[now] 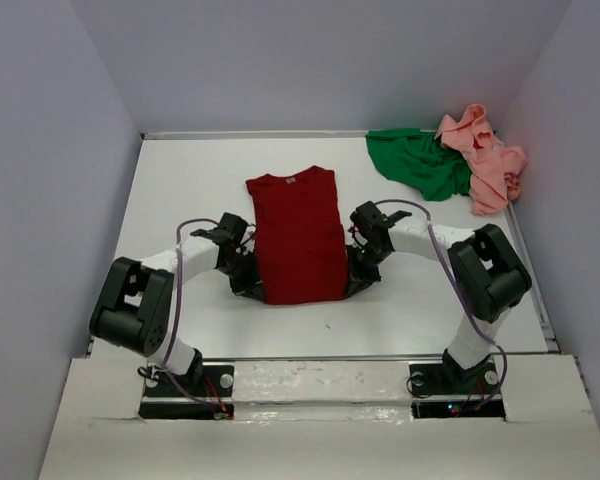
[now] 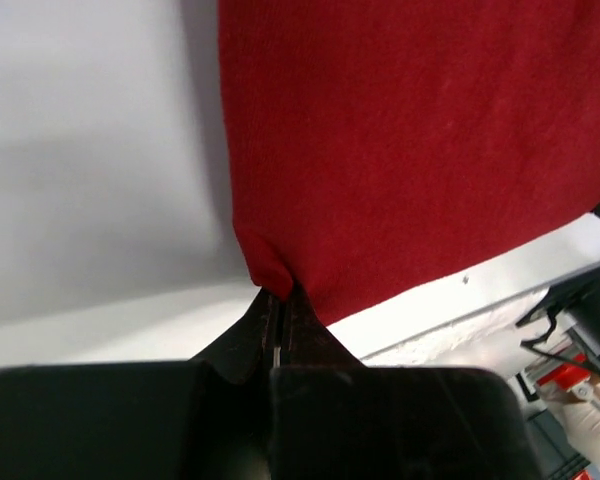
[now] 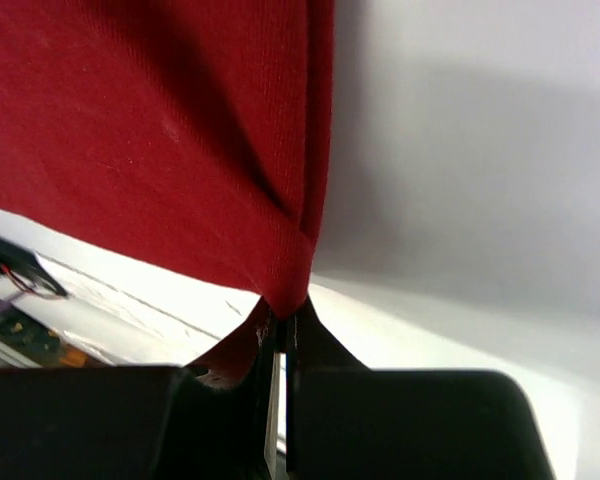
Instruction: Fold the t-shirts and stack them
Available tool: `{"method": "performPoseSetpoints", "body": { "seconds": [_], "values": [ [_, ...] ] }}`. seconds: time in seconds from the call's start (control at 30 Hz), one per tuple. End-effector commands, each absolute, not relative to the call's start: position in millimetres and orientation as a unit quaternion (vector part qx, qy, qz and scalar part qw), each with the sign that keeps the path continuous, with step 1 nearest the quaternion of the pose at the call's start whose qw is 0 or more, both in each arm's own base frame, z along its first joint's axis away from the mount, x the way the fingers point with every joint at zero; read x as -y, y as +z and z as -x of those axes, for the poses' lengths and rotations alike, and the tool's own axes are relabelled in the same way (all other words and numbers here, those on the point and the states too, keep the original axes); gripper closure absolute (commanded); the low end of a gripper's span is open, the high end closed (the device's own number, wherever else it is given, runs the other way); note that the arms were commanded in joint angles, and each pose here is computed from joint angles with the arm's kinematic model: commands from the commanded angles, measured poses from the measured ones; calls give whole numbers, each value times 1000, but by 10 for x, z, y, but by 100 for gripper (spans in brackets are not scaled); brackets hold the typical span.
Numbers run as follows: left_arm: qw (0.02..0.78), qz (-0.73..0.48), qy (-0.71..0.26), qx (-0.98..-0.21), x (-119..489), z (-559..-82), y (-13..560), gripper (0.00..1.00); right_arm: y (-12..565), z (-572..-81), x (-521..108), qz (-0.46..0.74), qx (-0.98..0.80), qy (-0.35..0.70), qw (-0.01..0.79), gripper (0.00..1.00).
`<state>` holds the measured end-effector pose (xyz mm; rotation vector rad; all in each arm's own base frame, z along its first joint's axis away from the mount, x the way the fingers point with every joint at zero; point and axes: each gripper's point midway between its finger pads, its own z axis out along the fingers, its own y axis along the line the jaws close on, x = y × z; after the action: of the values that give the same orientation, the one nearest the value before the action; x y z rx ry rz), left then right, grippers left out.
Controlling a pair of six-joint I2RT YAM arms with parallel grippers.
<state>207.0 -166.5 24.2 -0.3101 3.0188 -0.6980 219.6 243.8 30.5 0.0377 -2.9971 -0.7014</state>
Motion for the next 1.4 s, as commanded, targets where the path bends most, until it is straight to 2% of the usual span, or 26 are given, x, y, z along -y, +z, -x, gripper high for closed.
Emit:
{"method": "performPoseSetpoints", "body": {
  "seconds": [0.0,0.23,0.3,0.47,0.7,1.13,1.37],
  "values": [
    [-13,100,-230,-968,1765,-1631,382,100,497,-1824,-2264,-24,972,-227,56,100],
    [-30,104,-249,-962,1773,-1040,515,100,682,-1258,-2029,-10,969,-238,71,100],
    [-24,99,-260,-960,1770,-968,596,100,693,-1096,-1965,-2,968,-236,82,100],
    [-26,98,-259,-960,1798,-892,694,100,898,-993,-1917,5,965,-257,45,100],
    [-6,95,-250,-963,1813,-1022,871,100,1116,-1153,-2011,9,961,-277,8,100],
    [80,76,-221,-969,2046,-1821,1538,100,1549,-1690,-2205,-32,962,-266,-56,100],
    [92,88,-213,-969,2033,-1951,1608,100,1721,-1859,-2238,-44,962,-257,-80,100]
  ]
}}
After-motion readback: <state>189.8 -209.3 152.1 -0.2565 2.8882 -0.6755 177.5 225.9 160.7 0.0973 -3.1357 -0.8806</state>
